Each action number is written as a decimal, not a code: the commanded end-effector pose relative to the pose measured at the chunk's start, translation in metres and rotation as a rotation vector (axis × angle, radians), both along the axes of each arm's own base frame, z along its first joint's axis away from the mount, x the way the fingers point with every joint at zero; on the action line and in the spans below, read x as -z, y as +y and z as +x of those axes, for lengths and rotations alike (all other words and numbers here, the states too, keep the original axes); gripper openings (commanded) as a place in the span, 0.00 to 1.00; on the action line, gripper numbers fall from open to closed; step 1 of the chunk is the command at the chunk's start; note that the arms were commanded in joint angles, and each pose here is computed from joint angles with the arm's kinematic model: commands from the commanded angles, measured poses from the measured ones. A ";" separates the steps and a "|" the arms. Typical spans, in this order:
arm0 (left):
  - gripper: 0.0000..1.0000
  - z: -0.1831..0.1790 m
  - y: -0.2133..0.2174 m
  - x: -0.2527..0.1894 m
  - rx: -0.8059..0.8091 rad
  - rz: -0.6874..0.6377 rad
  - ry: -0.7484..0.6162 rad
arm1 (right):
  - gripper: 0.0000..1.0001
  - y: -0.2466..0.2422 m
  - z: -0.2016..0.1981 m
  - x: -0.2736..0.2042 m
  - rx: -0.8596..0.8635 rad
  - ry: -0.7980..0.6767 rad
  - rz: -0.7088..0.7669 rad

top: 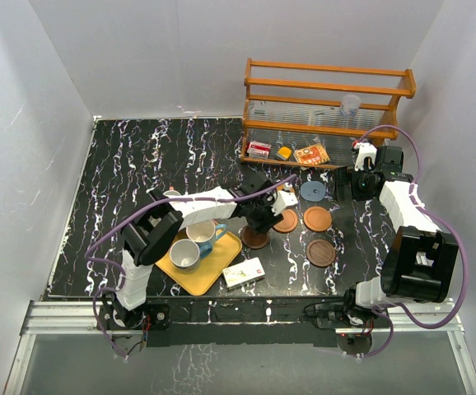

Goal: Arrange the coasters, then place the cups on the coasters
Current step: Move the coaster to the center of the board.

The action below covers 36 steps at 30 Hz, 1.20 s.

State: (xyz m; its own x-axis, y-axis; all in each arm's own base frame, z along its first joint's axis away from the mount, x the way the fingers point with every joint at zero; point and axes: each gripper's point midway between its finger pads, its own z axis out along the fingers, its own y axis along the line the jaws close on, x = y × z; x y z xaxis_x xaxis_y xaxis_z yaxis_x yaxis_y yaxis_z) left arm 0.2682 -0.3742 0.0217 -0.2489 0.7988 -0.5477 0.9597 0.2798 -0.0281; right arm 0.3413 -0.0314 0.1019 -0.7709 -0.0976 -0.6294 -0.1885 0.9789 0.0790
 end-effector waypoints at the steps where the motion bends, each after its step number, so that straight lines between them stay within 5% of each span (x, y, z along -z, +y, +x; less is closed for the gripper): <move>1: 0.41 -0.072 0.037 0.059 0.096 0.238 0.201 | 0.98 -0.007 0.016 -0.019 0.016 -0.075 -0.020; 19: 0.40 -0.098 -0.035 0.067 0.230 0.183 0.189 | 0.99 -0.007 0.016 -0.021 0.016 -0.082 -0.024; 36: 0.38 -0.064 -0.053 0.065 0.194 0.167 0.047 | 0.98 -0.006 0.016 -0.020 0.011 -0.077 -0.016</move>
